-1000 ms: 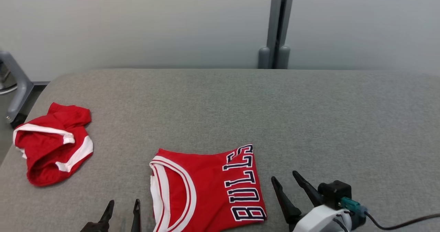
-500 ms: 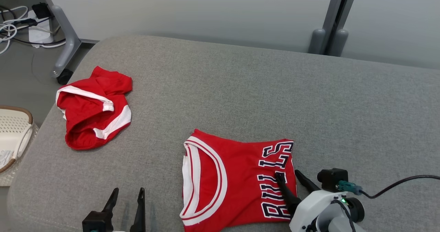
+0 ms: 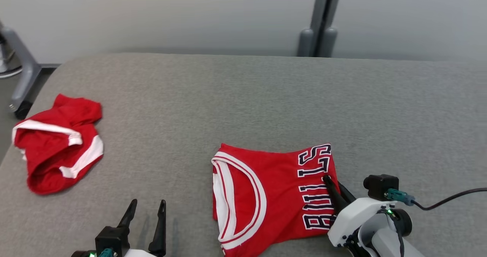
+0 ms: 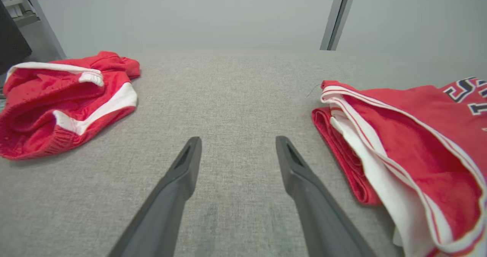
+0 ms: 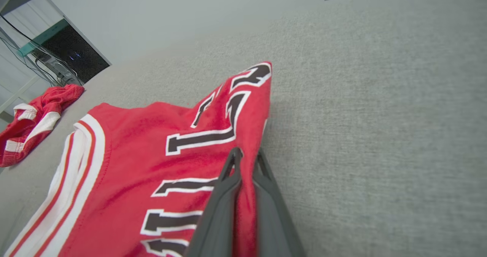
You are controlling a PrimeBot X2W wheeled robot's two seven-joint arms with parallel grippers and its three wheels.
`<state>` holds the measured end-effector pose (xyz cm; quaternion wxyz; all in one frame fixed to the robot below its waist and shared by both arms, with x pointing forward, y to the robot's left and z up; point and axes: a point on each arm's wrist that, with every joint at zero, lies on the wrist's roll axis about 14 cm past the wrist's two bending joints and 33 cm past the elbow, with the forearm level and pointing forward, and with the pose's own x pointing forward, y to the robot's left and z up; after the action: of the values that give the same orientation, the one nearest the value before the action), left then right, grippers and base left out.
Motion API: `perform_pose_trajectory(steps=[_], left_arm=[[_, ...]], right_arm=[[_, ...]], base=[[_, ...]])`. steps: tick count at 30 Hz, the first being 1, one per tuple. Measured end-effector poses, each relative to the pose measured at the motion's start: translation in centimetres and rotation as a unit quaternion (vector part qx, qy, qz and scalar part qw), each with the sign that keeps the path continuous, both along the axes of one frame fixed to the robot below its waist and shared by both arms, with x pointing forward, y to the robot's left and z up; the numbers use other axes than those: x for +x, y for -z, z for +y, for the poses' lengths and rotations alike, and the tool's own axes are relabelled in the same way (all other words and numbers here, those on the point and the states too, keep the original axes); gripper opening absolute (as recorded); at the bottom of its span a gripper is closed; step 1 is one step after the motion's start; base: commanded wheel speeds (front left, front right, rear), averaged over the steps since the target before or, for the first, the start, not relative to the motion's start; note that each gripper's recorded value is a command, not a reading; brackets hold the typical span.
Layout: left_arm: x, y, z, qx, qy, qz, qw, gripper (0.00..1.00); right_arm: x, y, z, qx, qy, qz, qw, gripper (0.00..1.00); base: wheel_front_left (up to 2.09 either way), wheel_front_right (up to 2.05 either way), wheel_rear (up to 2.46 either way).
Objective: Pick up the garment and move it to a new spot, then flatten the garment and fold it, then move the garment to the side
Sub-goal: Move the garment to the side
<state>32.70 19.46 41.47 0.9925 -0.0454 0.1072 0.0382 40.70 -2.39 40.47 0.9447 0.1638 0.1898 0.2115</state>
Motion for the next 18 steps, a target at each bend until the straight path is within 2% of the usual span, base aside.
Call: perform_pose_trajectory(steps=[9, 18], left_arm=[[3.8, -0.8, -8.2, -0.018, 0.129, -0.017, 0.991, 1.00], [5.7, -1.3, -17.3, -0.035, 0.255, -0.023, 0.966, 1.00]], right_arm=[[-2.9, 0.3, -8.5, -0.025, 0.111, -0.002, 0.994, 0.00], [-6.0, -1.0, -15.9, -0.035, 0.219, -0.025, 0.975, 0.00]], base=[[0.00, 0.00, 0.00], [0.00, 0.00, 0.00]])
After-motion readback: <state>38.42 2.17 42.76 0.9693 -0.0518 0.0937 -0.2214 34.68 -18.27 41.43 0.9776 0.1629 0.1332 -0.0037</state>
